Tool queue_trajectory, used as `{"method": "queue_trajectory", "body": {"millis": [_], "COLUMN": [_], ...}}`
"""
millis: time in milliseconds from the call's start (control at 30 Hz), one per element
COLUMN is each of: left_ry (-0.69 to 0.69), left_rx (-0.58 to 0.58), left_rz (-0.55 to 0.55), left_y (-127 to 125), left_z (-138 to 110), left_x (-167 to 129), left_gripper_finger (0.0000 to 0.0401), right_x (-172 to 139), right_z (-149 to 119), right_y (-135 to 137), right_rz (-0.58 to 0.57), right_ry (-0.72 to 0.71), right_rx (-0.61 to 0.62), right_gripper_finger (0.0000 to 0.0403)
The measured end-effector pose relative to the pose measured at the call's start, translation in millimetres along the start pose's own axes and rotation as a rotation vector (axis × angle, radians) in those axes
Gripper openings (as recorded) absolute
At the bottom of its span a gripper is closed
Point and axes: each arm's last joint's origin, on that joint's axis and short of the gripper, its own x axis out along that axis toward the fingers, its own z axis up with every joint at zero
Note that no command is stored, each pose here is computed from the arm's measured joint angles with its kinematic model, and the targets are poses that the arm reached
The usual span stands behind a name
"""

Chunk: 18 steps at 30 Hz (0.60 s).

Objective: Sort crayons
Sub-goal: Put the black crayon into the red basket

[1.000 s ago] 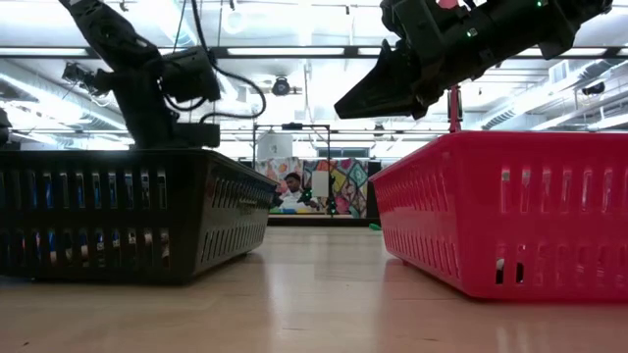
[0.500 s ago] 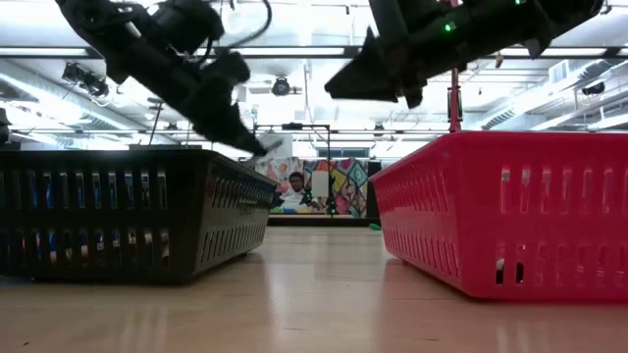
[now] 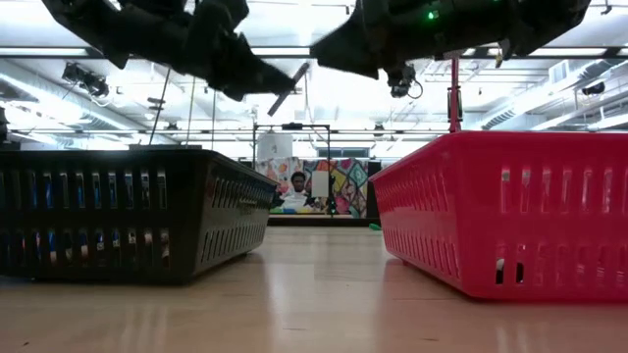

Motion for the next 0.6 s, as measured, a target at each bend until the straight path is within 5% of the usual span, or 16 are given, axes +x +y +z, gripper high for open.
{"method": "queue_trajectory", "body": {"millis": [233, 600], "left_ry": [-0.122, -0.225], "left_rx": [-0.009, -0.046], "left_rz": [0.002, -0.057], "left_y": [-2, -6], "left_z": [12, 11], "left_x": [-1, 11], "left_gripper_finger": [0.0036, 0.0036], "right_x": [0, 1], "right_z": [12, 17], "right_y": [0, -4], "right_rz": [0.099, 0.087], "right_ry": [-0.129, -0.177], "right_rx": [-0.041, -0.109], "right_gripper_finger": [0.0156, 0.0155]}}
